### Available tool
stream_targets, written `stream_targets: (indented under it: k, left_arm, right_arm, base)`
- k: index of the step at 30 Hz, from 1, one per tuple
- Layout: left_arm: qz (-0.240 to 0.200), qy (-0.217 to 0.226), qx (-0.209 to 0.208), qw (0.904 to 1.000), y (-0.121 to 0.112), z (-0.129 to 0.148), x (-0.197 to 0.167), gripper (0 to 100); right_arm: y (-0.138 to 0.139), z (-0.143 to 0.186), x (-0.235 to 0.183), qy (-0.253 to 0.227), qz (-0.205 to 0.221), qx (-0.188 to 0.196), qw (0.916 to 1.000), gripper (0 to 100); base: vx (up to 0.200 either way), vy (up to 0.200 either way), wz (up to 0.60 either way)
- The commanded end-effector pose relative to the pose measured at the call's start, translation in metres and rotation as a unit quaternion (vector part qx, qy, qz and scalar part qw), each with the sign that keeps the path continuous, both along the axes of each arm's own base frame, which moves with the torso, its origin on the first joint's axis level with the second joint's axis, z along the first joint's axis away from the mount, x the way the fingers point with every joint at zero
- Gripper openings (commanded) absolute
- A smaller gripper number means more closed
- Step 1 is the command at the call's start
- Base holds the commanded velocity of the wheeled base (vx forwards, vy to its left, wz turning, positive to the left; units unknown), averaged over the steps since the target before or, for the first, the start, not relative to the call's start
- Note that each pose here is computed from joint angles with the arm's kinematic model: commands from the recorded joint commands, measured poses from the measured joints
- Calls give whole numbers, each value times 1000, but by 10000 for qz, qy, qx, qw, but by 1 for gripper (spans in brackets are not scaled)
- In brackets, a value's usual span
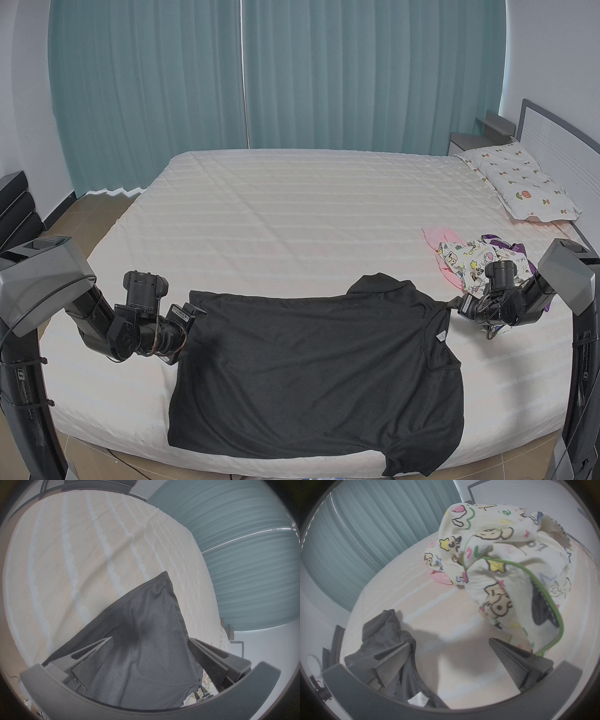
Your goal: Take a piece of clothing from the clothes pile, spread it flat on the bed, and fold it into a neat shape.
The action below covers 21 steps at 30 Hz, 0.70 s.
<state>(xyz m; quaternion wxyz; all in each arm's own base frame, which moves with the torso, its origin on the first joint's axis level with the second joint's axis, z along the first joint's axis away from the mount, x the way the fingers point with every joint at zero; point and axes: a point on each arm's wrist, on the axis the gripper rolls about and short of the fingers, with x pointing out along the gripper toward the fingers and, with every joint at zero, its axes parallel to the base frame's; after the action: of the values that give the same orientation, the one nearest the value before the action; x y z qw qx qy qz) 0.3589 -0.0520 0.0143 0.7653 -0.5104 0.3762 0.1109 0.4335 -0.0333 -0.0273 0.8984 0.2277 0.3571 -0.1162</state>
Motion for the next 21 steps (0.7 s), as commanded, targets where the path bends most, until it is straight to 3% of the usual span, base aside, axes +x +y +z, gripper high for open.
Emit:
stream_targets:
  k: [1,8,10,15,21]
  left_arm:
    - [2,9,0,10000,0,-1,0,100]
    - [2,9,0,10000,0,-1,0,100]
    - [-5,9,0,10000,-1,-1,0,100]
    - [2,9,0,10000,0,-1,0,100]
    - [2,9,0,10000,0,-1,0,100]
  right_arm:
    - [-4,-5,0,95,-46,-90,9999,100]
    - [-5,-6,-17,361,360,-392,9979,100]
    - [-4,-7,-27,476,722,-458,9952,100]
    - [0,5,-33,194,1076,-219,9938,100]
    - [-2,18,-25,-315,1068,-279,9934,100]
  base:
    - [0,0,0]
    - [0,0,0]
    - [0,0,0]
    - [0,0,0]
    - [0,0,0]
